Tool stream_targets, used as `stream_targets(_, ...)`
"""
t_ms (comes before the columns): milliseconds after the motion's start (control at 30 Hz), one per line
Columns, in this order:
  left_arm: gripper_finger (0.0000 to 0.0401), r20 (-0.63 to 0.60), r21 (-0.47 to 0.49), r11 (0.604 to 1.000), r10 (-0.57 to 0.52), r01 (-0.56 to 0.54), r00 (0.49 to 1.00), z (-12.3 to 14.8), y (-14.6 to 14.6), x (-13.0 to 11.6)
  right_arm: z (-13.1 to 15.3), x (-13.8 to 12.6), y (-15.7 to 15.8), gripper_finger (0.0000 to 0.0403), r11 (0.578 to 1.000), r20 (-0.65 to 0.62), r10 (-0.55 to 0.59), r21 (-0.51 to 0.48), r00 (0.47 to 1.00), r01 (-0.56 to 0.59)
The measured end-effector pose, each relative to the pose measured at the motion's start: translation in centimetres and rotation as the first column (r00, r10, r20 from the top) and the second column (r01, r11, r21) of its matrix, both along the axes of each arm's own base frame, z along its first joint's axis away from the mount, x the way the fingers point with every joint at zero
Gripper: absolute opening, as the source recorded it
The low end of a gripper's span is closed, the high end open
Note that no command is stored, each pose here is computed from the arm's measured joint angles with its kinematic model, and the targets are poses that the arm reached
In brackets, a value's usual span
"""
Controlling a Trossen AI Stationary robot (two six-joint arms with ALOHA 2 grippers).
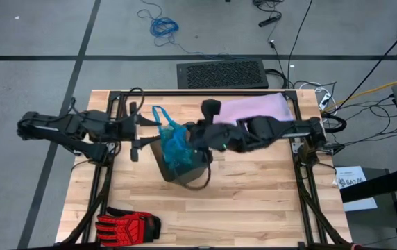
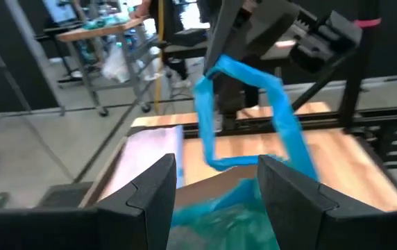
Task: Place trash/remove bag and relplace
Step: Close the trash bag
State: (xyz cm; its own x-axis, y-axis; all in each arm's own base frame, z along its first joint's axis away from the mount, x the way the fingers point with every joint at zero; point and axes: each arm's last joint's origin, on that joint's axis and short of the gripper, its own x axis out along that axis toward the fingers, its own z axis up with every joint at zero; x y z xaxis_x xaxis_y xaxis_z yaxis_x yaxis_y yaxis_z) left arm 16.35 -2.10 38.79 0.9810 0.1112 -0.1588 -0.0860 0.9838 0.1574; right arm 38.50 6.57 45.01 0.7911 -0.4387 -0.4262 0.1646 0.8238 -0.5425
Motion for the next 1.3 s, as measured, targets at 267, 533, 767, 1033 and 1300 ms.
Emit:
stream_targets(267,0.0197,-0.093,0.055,0.989,0.144,-0.139,0.985,-0.8,0.6,-1.1,-0.8,3.4,-7.1,0.0000,0.994,0.067,0.081,0.074,0.994,-0.086)
stream_targets(533,0.0197,-0.121,0.070,0.985,0.167,-0.159,0.979,-1.1,0.7,-1.2,-4.3,6.7,-14.3,0.0000,0.984,0.092,0.050,0.164,0.995,-0.065)
stream_targets(767,0.0197,-0.129,0.049,0.985,0.172,-0.167,0.977,-1.2,0.7,-1.2,-5.4,7.6,-15.4,0.0027,0.986,0.101,0.035,0.157,0.994,-0.050)
stream_targets(1033,0.0197,-0.138,0.048,0.982,0.187,-0.182,0.973,-1.4,0.6,-0.8,-5.1,8.0,-13.9,0.0121,0.988,0.118,0.081,0.124,0.990,-0.096)
stream_targets(1300,0.0177,-0.093,0.005,0.981,0.192,-0.193,0.977,-0.9,0.7,-0.9,-2.8,6.5,-10.7,0.0178,0.998,0.093,0.050,-0.046,0.994,-0.046)
